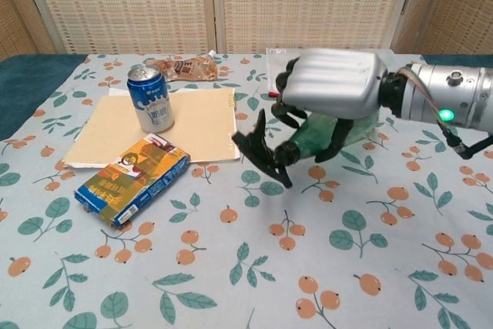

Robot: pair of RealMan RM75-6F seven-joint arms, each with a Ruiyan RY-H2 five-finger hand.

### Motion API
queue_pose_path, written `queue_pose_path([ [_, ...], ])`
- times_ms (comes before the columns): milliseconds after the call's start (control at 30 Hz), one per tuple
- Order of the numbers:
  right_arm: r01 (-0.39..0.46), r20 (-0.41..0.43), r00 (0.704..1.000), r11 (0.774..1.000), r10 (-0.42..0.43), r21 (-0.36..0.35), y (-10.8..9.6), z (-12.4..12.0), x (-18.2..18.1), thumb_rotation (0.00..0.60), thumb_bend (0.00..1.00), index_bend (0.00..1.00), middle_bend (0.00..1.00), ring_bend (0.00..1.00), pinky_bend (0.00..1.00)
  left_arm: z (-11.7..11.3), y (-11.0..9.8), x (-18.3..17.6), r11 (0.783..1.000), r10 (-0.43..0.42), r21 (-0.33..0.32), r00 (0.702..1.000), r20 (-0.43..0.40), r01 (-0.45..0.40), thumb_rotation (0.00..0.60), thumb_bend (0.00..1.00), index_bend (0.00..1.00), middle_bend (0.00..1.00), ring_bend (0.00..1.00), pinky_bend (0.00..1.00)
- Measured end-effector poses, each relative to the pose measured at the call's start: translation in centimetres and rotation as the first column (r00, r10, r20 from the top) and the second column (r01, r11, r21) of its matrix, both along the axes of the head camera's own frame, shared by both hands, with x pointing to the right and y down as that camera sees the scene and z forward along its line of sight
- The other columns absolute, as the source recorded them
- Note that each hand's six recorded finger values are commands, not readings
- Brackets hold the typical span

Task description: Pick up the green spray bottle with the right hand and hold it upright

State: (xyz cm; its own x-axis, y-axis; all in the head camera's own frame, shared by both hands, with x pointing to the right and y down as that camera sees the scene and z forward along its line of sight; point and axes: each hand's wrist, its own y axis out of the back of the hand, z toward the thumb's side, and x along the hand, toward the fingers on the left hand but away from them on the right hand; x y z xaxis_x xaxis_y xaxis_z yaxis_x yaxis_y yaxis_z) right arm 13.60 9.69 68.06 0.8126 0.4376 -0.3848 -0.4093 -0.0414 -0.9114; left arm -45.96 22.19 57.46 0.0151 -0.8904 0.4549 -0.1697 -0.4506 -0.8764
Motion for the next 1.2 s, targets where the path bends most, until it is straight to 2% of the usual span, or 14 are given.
queue_pose_path([
  [133, -0.117, 0.137, 0.984, 0.993, 0.116, -0.003, -1.6, -2.8, -0.3, 0.6, 0.0, 0.78, 0.56, 0.34, 0.37, 0.0, -0.1, 0.2, 1.0, -0.002, -0.004, 1.0, -0.004, 0.002, 0.6, 0.23, 0.0, 0.0, 0.0, 0.0],
  [267, -0.252, 0.263, 0.932, 0.967, 0.25, -0.024, -3.3, -5.4, 0.3, 0.6, 0.0, 0.8, 0.58, 0.36, 0.38, 0.1, 0.1, 0.2, 1.0, -0.002, -0.01, 1.0, -0.004, 0.002, 0.6, 0.23, 0.0, 0.0, 0.0, 0.0],
  [400, -0.342, 0.324, 0.883, 0.938, 0.34, -0.053, -4.3, -6.8, 1.0, 0.6, 0.0, 0.82, 0.59, 0.37, 0.38, 0.2, 0.1, 0.2, 1.0, -0.004, -0.014, 1.0, -0.007, 0.004, 0.6, 0.23, 0.0, 0.0, 0.0, 0.0],
  [533, -0.431, 0.375, 0.816, 0.896, 0.439, -0.11, -4.8, -7.5, 1.5, 0.6, 0.0, 0.82, 0.6, 0.38, 0.39, 0.2, 0.1, 0.2, 1.0, -0.005, -0.017, 1.0, -0.008, 0.005, 0.6, 0.23, 0.0, 0.0, 0.0, 0.0],
  [700, -0.519, 0.415, 0.722, 0.83, 0.554, -0.206, -4.8, -7.7, 2.1, 0.6, 0.02, 0.83, 0.6, 0.39, 0.39, 0.2, 0.2, 0.2, 1.0, -0.004, -0.02, 1.0, -0.01, 0.004, 0.6, 0.23, 0.0, 0.0, 0.0, 0.0],
  [733, -0.535, 0.421, 0.699, 0.813, 0.578, -0.229, -4.8, -7.7, 2.3, 0.6, 0.02, 0.83, 0.6, 0.39, 0.39, 0.2, 0.2, 0.2, 1.0, -0.004, -0.02, 1.0, -0.011, 0.004, 0.6, 0.23, 0.0, 0.0, 0.0, 0.0],
  [833, -0.61, 0.42, 0.595, 0.725, 0.686, -0.32, -5.1, -7.5, 3.0, 0.6, 0.03, 0.83, 0.6, 0.39, 0.38, 0.2, 0.2, 0.1, 1.0, -0.007, -0.021, 1.0, -0.015, 0.007, 0.6, 0.23, 0.0, 0.0, 0.0, 0.0],
  [867, -0.642, 0.411, 0.543, 0.677, 0.733, -0.359, -5.1, -7.3, 3.5, 0.6, 0.03, 0.83, 0.6, 0.39, 0.38, 0.2, 0.2, 0.1, 1.0, -0.007, -0.022, 1.0, -0.015, 0.007, 0.6, 0.23, 0.0, 0.0, 0.0, 0.0],
  [933, -0.684, 0.387, 0.463, 0.599, 0.797, -0.416, -5.1, -6.9, 4.2, 0.6, 0.04, 0.83, 0.6, 0.39, 0.34, 0.3, 0.3, 0.1, 1.0, -0.006, -0.024, 1.0, -0.015, 0.006, 0.6, 0.23, 0.0, 0.0, 0.0, 0.0],
  [967, -0.708, 0.369, 0.413, 0.548, 0.833, -0.445, -5.0, -6.6, 4.7, 0.6, 0.04, 0.83, 0.6, 0.39, 0.32, 0.3, 0.3, 0.1, 1.0, -0.005, -0.024, 1.0, -0.013, 0.004, 0.6, 0.23, 0.0, 0.0, 0.0, 0.0],
  [1033, -0.74, 0.342, 0.359, 0.488, 0.869, -0.463, -4.8, -6.2, 5.4, 0.6, 0.05, 0.83, 0.6, 0.39, 0.28, 0.3, 0.3, 0.1, 1.0, 0.0, -0.024, 1.0, -0.01, 0.0, 0.6, 0.23, 0.0, 0.0, 0.0, 0.0],
  [1067, -0.756, 0.331, 0.341, 0.466, 0.88, -0.459, -4.6, -6.1, 5.7, 0.6, 0.06, 0.83, 0.6, 0.39, 0.28, 0.3, 0.4, 0.2, 1.0, 0.002, -0.024, 1.0, -0.01, -0.002, 0.6, 0.23, 0.0, 0.0, 0.0, 0.0],
  [1100, -0.765, 0.328, 0.335, 0.458, 0.883, -0.452, -4.5, -6.1, 5.8, 0.6, 0.06, 0.83, 0.6, 0.39, 0.28, 0.3, 0.4, 0.2, 1.0, 0.004, -0.024, 1.0, -0.009, -0.004, 0.6, 0.23, 0.0, 0.0, 0.0, 0.0],
  [1200, -0.778, 0.328, 0.326, 0.448, 0.887, -0.441, -4.3, -6.2, 5.8, 0.6, 0.07, 0.83, 0.6, 0.39, 0.27, 0.3, 0.3, 0.2, 1.0, 0.005, -0.021, 1.0, -0.009, -0.005, 0.6, 0.23, 0.0, 0.0, 0.0, 0.0],
])
